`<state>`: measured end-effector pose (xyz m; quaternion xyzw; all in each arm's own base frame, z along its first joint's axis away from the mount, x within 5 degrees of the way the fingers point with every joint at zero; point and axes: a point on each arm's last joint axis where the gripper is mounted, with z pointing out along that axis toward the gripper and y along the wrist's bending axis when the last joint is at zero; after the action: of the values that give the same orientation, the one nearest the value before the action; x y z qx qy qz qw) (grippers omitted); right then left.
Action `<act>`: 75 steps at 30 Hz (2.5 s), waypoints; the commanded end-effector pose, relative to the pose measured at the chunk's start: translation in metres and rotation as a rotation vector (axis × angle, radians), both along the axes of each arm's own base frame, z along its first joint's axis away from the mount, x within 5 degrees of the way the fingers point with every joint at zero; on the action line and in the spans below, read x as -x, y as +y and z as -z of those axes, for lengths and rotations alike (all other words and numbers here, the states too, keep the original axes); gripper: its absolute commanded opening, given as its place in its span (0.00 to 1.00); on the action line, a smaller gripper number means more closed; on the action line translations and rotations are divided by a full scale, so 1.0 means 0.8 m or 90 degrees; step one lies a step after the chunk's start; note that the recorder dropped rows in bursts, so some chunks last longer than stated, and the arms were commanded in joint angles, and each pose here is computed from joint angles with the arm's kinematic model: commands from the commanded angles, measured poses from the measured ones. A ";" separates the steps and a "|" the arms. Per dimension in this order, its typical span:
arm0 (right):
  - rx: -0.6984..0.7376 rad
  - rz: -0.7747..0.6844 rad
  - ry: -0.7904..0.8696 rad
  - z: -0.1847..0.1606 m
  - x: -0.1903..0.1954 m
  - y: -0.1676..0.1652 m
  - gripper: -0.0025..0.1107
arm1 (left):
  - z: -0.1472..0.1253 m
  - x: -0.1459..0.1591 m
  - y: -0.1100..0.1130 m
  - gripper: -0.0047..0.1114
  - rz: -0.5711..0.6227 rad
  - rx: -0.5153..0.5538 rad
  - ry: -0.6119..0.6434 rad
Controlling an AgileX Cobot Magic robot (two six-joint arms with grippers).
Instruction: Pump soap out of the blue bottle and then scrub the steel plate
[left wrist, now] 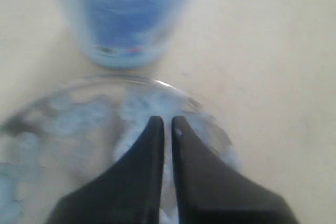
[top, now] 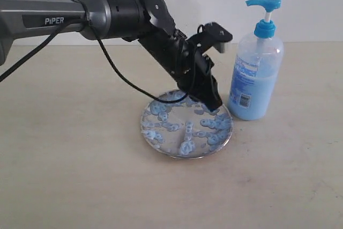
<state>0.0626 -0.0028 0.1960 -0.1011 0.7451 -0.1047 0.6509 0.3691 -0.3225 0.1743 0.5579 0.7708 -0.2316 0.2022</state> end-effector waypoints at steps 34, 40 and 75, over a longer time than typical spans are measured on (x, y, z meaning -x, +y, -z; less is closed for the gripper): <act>0.005 -0.003 -0.008 -0.001 0.000 0.000 0.09 | -0.163 0.189 0.171 0.08 -0.403 0.300 -0.339; 0.005 -0.003 -0.008 -0.001 0.000 0.000 0.09 | -0.140 0.222 0.208 0.08 -0.414 0.274 -0.310; 0.003 -0.001 -0.003 0.000 0.000 0.000 0.09 | -0.072 0.397 0.398 0.08 -0.817 0.320 -0.599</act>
<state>0.0626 -0.0028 0.1960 -0.1020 0.7449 -0.1058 0.6508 0.0473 -0.0069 0.2473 0.0429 0.6905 0.0460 0.7206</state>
